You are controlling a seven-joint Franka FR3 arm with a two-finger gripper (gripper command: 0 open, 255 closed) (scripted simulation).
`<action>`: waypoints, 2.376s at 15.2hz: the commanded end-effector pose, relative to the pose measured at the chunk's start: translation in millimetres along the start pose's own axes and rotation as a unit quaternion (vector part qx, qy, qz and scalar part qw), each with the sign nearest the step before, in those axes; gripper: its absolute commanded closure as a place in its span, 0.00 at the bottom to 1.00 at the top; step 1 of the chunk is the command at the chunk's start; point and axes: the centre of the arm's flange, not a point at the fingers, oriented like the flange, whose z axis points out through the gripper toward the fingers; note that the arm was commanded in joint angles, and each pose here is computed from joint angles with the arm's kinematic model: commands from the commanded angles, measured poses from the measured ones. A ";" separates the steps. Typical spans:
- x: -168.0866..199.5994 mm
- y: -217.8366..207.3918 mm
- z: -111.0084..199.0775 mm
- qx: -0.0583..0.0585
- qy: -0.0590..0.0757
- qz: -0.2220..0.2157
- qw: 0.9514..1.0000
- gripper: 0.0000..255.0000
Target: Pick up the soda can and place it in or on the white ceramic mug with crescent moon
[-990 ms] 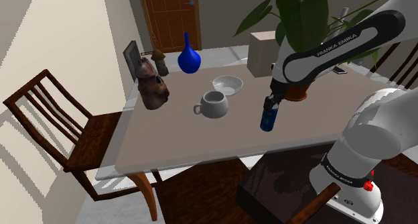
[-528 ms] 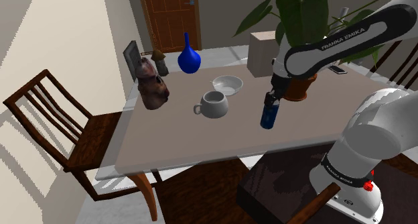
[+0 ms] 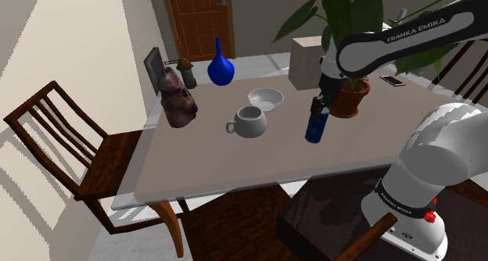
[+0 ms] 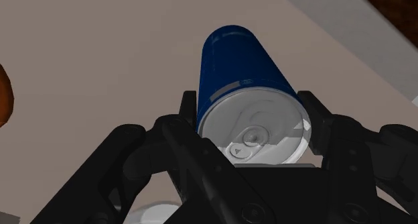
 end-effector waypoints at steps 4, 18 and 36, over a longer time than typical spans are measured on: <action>1.8 -1.1 -26.6 0.000 0.000 0.000 1.000 1.00; 7.1 -4.2 -100.2 0.000 0.000 0.000 1.000 1.00; 203.6 -81.3 -122.1 0.000 0.000 0.000 1.000 1.00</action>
